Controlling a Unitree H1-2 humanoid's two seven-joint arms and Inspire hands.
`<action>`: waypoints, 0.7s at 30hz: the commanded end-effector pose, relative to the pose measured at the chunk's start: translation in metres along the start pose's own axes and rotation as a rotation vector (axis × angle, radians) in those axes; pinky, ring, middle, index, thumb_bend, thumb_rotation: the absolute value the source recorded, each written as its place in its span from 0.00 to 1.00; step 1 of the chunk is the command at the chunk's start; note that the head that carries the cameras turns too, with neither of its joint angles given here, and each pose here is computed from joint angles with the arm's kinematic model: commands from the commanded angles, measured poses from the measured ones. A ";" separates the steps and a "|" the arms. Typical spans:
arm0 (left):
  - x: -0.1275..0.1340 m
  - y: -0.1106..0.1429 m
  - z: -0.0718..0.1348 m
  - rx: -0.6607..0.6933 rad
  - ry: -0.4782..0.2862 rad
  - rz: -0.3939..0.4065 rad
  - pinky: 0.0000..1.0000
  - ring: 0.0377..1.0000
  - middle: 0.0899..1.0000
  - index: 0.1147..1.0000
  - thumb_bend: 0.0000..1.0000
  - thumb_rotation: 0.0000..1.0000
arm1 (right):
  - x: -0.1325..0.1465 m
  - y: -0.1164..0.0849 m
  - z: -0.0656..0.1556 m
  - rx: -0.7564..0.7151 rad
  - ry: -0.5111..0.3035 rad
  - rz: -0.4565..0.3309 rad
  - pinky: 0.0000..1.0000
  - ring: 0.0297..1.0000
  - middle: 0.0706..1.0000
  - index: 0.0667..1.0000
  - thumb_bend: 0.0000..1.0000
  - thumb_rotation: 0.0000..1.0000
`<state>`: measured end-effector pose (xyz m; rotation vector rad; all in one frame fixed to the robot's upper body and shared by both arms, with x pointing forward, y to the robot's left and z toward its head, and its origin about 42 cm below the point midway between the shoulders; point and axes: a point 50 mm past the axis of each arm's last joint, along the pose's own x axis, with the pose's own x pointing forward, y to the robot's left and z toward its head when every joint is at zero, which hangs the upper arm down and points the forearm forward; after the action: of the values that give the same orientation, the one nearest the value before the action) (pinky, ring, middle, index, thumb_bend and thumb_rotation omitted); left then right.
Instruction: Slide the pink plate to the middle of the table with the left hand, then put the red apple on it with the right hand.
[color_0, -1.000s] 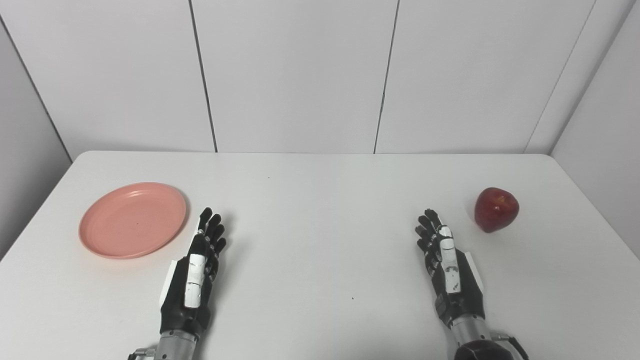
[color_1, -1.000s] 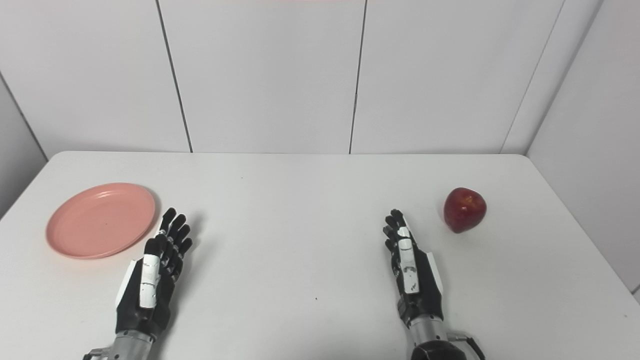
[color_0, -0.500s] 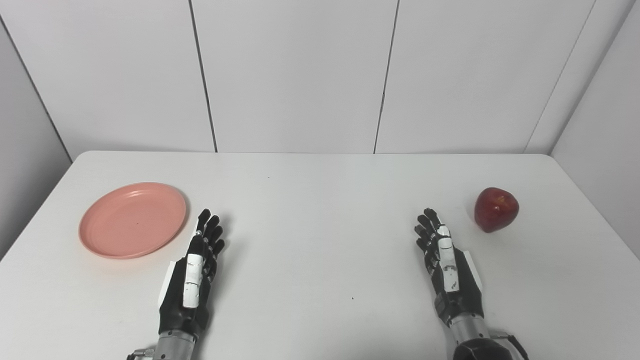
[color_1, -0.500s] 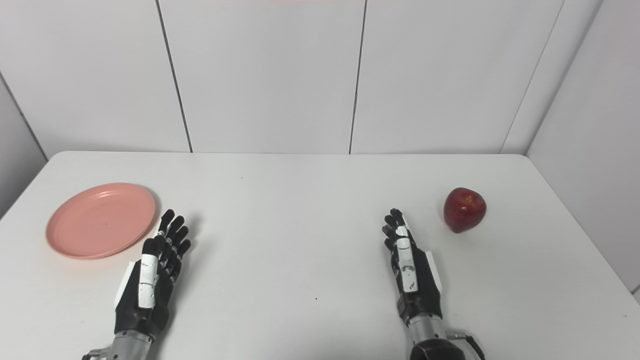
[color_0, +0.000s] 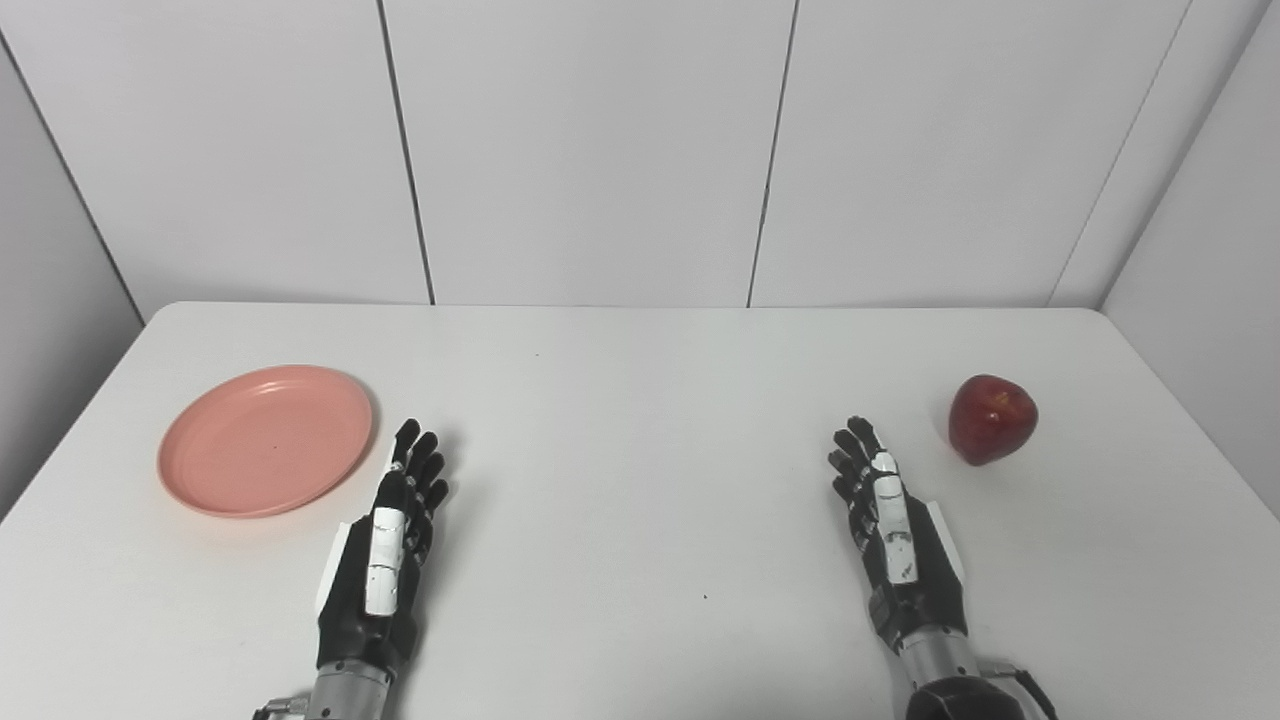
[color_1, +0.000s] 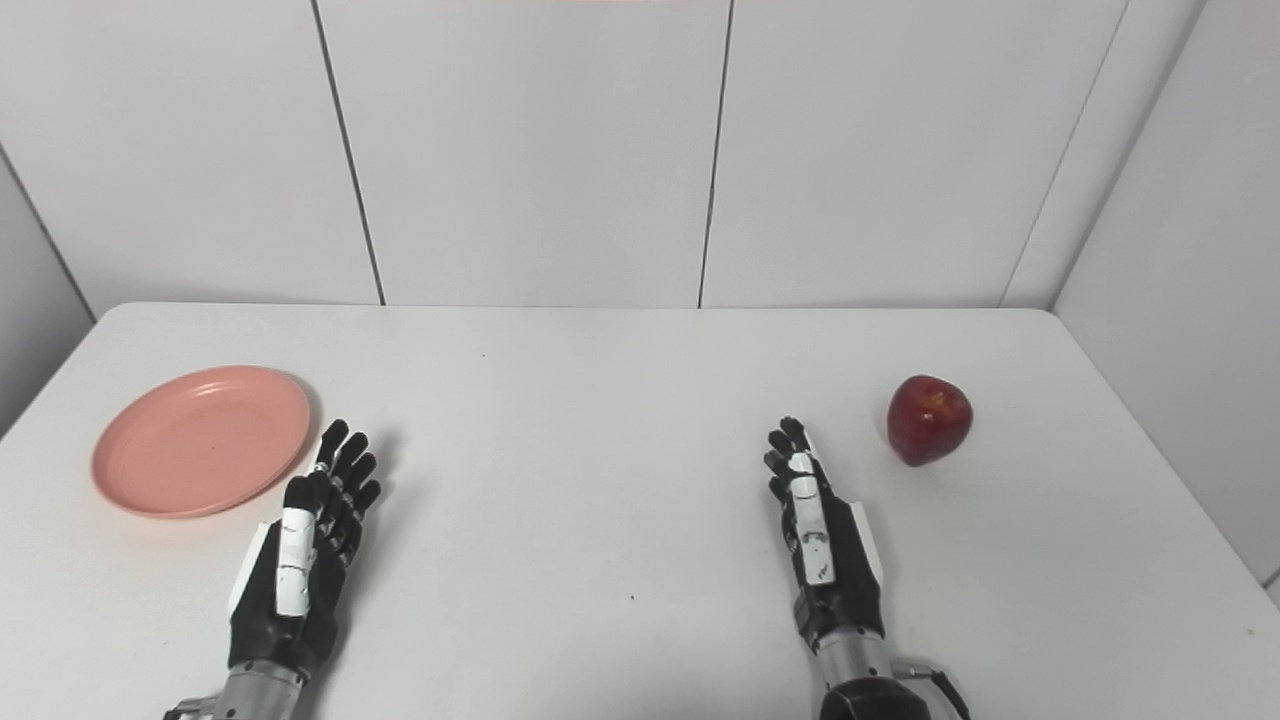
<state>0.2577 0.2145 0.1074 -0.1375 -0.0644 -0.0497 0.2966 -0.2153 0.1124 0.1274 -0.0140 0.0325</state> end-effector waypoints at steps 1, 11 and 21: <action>-0.022 0.018 -0.008 0.046 0.044 0.020 1.00 1.00 1.00 1.00 0.78 0.98 | -0.002 -0.001 -0.007 0.003 0.024 0.004 0.99 0.95 0.94 0.95 0.87 0.97; -0.022 0.019 -0.007 0.047 0.046 0.017 1.00 1.00 1.00 1.00 0.78 0.98 | -0.002 0.000 -0.007 0.005 0.025 0.015 0.99 0.95 0.93 0.95 0.87 0.97; -0.021 0.017 -0.009 0.049 0.050 0.025 1.00 1.00 0.99 1.00 0.79 0.97 | -0.001 -0.002 -0.007 0.005 0.029 0.011 0.99 0.95 0.93 0.95 0.87 0.97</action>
<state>0.2578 0.2146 0.1073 -0.1343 -0.0634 -0.0444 0.2966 -0.2158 0.1124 0.1283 -0.0142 0.0378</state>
